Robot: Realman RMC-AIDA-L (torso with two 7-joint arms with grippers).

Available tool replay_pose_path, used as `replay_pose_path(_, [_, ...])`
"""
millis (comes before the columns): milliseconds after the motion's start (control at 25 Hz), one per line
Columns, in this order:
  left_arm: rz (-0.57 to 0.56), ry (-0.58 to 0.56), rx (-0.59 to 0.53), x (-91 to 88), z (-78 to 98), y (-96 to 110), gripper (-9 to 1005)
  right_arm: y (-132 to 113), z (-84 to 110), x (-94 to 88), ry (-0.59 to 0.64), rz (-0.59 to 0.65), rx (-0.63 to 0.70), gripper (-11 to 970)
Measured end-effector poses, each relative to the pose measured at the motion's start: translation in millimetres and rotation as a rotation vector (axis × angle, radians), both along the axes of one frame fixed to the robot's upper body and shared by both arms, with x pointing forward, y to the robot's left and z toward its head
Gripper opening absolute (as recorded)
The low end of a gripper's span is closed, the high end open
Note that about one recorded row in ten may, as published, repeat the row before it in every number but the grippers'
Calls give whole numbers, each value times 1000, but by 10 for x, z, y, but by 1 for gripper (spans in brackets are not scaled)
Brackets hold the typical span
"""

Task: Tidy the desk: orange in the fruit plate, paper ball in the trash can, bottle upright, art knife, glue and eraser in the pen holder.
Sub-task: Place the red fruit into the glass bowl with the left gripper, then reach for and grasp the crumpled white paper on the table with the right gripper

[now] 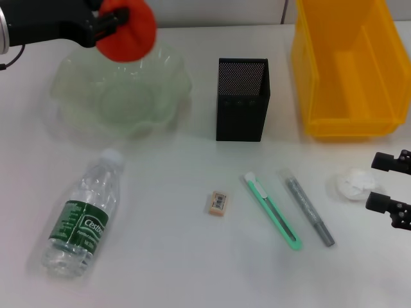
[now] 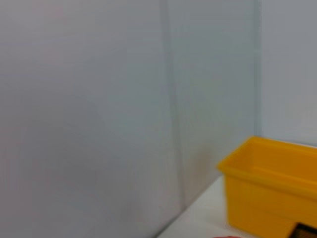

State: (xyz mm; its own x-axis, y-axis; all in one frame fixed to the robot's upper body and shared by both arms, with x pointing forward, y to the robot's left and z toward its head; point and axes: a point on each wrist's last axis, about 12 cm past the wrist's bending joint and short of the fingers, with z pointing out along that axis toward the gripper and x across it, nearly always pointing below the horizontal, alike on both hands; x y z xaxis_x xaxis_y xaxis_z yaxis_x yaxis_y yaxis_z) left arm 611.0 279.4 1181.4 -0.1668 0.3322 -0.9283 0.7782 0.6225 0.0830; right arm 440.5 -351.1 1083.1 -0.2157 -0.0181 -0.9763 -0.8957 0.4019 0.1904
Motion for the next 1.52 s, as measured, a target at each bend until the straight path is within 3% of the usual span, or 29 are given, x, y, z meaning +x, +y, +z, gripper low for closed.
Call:
replay_pose_path(200, [93,4,-12,70,-115,54,339,22,1,29,-2,4,5,729])
replay_pose_path(400, [98,14,-59,40,-130,80,518,60,31,139,27,4,11,729])
replay_pose_path(560, [-16,24,-160,-138,-76,53,617,68,197,301,74,39,11,728])
replay_pose_path(680, [-169,42,-199,-347,-35,22,691,30,507,446,115,84,-39,728])
replay_pose_path(880, [-395,104,-190,-676,-108,21,793,199,1180,705,276,171,-251,727])
replay_pose_path(1080, [-487,185,-130,-867,-252,49,843,639,1618,890,364,156,-657,727])
replay_pose_path(1280, [-464,232,-126,-953,-364,121,837,960,1719,962,403,47,-1002,725])
replay_pose_path(1520, [-443,268,-145,-971,-448,165,830,1250,1416,1095,419,-1,-1237,723])
